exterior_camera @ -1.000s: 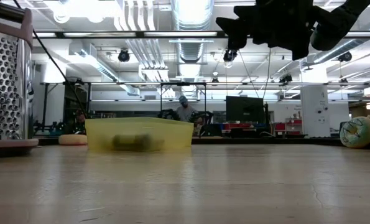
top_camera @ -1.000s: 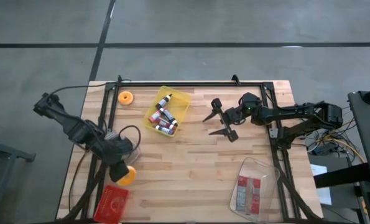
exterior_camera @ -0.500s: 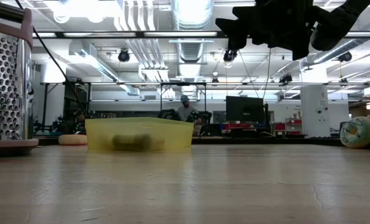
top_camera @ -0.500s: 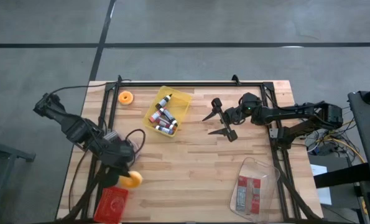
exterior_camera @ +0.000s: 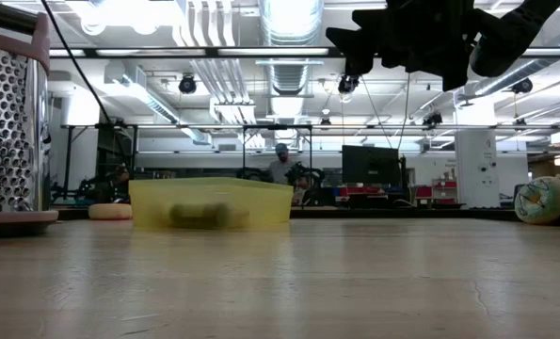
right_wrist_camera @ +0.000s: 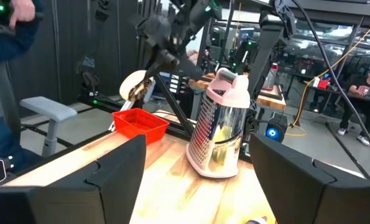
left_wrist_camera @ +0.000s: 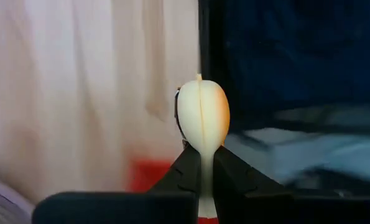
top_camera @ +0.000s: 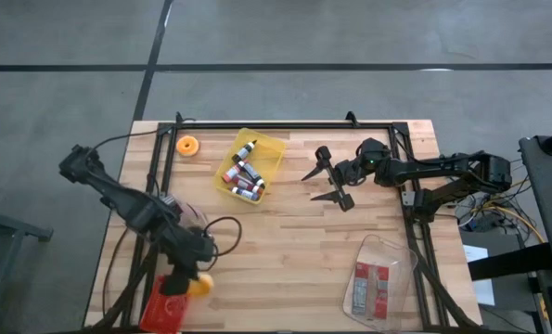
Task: Pick & Place Food Item
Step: Put the black donut into the red bin
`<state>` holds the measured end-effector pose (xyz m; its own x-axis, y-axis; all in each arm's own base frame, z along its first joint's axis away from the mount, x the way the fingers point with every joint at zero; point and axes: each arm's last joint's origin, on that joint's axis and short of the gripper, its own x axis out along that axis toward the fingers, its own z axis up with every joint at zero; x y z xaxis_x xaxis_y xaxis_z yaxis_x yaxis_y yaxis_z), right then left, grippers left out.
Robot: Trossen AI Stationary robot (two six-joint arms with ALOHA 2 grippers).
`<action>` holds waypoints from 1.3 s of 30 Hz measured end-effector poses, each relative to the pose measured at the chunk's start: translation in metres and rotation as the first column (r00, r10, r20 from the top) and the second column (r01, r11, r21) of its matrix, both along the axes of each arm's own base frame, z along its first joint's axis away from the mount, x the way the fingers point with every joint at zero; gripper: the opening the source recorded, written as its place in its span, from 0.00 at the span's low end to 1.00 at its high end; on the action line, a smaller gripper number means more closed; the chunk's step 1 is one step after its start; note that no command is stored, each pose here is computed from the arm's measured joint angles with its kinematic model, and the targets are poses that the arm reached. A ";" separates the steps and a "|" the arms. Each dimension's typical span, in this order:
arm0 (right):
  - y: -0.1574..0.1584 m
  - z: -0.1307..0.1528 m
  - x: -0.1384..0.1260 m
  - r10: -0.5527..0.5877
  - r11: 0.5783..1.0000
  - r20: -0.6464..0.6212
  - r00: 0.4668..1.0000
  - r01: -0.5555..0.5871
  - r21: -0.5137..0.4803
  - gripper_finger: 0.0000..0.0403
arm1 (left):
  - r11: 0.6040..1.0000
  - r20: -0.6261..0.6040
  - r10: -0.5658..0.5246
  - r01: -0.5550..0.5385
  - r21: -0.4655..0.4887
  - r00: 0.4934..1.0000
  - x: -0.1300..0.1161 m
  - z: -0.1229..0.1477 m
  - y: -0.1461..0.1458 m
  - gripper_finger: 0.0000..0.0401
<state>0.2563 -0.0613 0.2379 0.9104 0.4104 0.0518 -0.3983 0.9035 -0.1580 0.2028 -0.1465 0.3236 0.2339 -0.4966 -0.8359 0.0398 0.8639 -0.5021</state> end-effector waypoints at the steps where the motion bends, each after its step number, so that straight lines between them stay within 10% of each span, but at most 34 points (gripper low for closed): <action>1: 0.000 0.000 0.000 0.000 1.000 0.000 1.000 0.000 0.000 0.70 | 0.997 -0.077 0.060 -0.063 -0.039 0.995 0.001 -0.002 -0.002 0.06; 6: 0.000 0.000 0.000 0.000 1.000 0.000 1.000 0.000 0.000 0.71 | 0.948 -0.365 0.272 -0.313 -0.058 0.890 0.004 -0.012 -0.007 0.06; 13: 0.000 0.000 0.000 0.000 1.000 0.002 1.000 0.000 -0.003 0.69 | 0.924 -0.510 0.346 -0.382 0.037 0.787 -0.002 -0.022 -0.012 0.06; 39: 0.000 0.000 0.000 0.000 1.000 0.000 1.000 0.000 0.000 0.71 | 0.961 -0.480 0.274 -0.255 0.104 0.833 -0.018 -0.030 -0.033 0.06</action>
<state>0.2563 -0.0613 0.2378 0.9103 0.4107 0.0515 -0.3987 0.9034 -0.1577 0.1849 -0.1799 0.2940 -0.0878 -0.4430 -0.8922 -0.4335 0.8234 -0.3662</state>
